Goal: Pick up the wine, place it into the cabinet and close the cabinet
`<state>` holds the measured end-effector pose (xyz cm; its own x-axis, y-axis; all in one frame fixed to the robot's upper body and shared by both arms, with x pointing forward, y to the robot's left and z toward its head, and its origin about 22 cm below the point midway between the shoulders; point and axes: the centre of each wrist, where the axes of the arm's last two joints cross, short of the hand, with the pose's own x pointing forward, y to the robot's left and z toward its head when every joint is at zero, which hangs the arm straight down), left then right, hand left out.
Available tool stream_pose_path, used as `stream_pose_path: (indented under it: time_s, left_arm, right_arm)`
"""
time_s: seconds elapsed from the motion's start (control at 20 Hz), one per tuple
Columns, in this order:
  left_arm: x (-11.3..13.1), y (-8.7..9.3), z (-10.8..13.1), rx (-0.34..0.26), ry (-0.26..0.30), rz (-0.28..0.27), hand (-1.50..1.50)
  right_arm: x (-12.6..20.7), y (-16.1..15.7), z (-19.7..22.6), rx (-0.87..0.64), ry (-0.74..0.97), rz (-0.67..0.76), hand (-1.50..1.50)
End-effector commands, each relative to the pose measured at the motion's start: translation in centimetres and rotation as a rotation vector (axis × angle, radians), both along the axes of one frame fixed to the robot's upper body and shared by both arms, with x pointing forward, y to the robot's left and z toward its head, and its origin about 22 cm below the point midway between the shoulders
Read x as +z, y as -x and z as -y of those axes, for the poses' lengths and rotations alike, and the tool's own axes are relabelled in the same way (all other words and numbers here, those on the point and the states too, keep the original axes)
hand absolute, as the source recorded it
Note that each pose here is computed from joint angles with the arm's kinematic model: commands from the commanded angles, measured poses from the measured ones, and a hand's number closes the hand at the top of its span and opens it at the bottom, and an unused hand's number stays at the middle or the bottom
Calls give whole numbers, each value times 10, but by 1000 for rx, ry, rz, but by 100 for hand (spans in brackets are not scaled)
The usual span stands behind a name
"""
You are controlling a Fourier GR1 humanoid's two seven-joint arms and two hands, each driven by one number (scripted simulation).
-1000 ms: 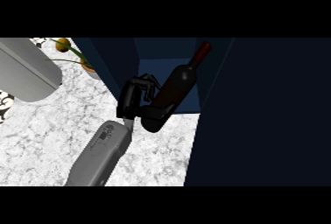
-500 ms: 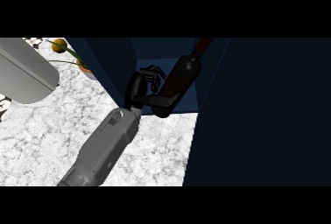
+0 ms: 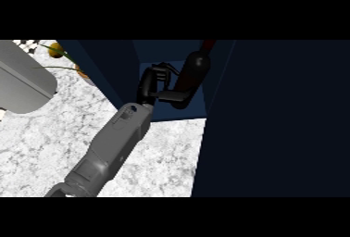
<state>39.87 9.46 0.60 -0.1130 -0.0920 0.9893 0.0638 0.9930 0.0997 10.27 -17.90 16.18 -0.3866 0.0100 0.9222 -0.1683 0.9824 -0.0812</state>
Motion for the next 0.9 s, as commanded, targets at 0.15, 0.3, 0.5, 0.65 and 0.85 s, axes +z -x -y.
stream_pose_path:
  time_s: [0.15,0.3,0.5,0.65,0.85]
  left_arm:
    - [2,-11,-5,76,44,-31,150]
    - [6,-16,-6,98,40,-49,150]
    - [5,-19,-9,119,38,-63,150]
    - [9,-24,-19,141,21,-41,150]
    - [15,-29,-25,196,-28,5,150]
  right_arm:
    - [18,19,4,71,-102,-18,-150]
    - [18,21,4,80,-88,-17,-150]
    - [19,26,5,85,-86,-8,-150]
    - [22,31,5,101,-122,0,-150]
    - [20,28,6,104,-110,5,-150]
